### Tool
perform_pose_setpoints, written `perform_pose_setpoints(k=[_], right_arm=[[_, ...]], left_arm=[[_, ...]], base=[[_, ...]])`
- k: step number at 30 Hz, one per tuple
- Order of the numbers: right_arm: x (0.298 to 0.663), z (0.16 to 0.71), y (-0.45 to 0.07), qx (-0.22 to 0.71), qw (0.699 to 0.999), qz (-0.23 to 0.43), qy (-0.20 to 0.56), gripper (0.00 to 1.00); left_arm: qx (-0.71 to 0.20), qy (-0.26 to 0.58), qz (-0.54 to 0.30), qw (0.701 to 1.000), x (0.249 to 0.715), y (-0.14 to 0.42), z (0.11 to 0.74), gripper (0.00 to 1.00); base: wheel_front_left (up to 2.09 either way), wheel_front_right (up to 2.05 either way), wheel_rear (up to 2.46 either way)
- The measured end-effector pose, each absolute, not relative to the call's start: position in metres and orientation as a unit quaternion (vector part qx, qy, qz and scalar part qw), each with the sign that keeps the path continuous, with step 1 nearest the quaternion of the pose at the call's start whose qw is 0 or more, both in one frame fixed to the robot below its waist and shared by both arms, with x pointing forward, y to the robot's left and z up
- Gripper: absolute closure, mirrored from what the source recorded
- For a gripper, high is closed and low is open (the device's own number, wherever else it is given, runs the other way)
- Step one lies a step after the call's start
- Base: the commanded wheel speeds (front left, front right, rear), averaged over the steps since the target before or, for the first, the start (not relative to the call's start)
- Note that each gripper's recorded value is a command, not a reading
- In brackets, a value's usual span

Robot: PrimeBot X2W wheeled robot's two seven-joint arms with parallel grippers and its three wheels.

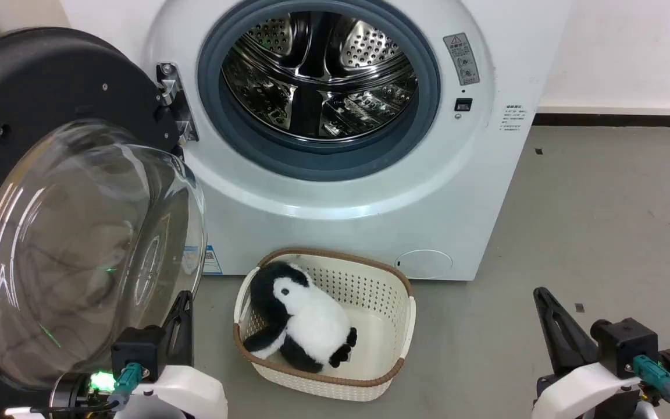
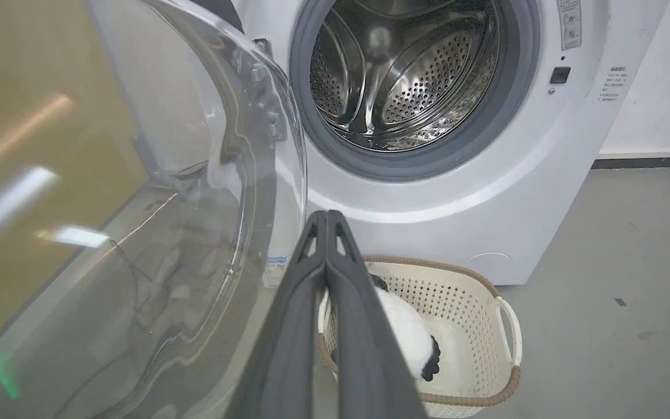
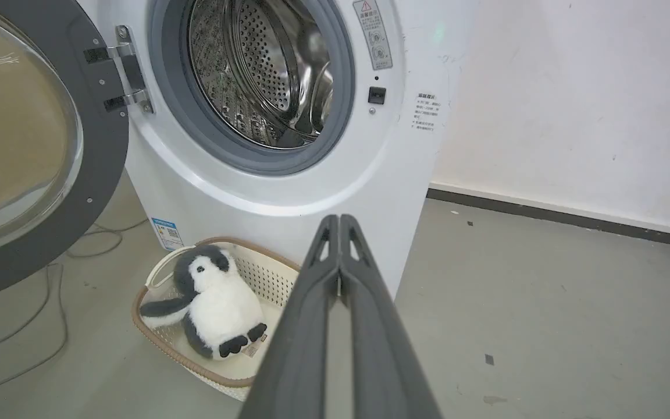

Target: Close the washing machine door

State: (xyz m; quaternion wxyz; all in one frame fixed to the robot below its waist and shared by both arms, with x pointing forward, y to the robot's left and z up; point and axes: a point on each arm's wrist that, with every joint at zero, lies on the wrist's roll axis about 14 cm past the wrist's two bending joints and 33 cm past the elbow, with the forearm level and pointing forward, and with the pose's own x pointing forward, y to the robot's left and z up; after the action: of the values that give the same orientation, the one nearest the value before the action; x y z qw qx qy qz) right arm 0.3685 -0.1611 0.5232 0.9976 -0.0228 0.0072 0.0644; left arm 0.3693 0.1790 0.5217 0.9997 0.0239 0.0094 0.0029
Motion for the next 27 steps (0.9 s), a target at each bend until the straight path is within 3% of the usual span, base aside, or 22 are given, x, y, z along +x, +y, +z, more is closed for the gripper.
perform_pose_setpoints(k=[19, 20, 27], right_arm=[[0.3685, 0.5232, -0.1612, -0.023, 0.998, 0.064, 0.007, 1.00], [0.3685, 0.5231, -0.1610, -0.023, 0.998, 0.064, 0.007, 0.00], [0.3686, 0.5231, -0.1617, -0.022, 0.998, 0.064, 0.007, 0.00]], left_arm=[[0.024, 0.009, 0.003, 1.000, 0.3693, 0.1790, 0.5217, 1.00], [0.024, 0.010, 0.003, 1.000, 0.3692, 0.1792, 0.5215, 0.00], [0.024, 0.010, 0.004, 1.000, 0.3692, 0.1790, 0.5209, 0.00]], base=[[0.00, 0.00, 0.00], [0.00, 0.00, 0.00], [0.00, 0.00, 0.00]])
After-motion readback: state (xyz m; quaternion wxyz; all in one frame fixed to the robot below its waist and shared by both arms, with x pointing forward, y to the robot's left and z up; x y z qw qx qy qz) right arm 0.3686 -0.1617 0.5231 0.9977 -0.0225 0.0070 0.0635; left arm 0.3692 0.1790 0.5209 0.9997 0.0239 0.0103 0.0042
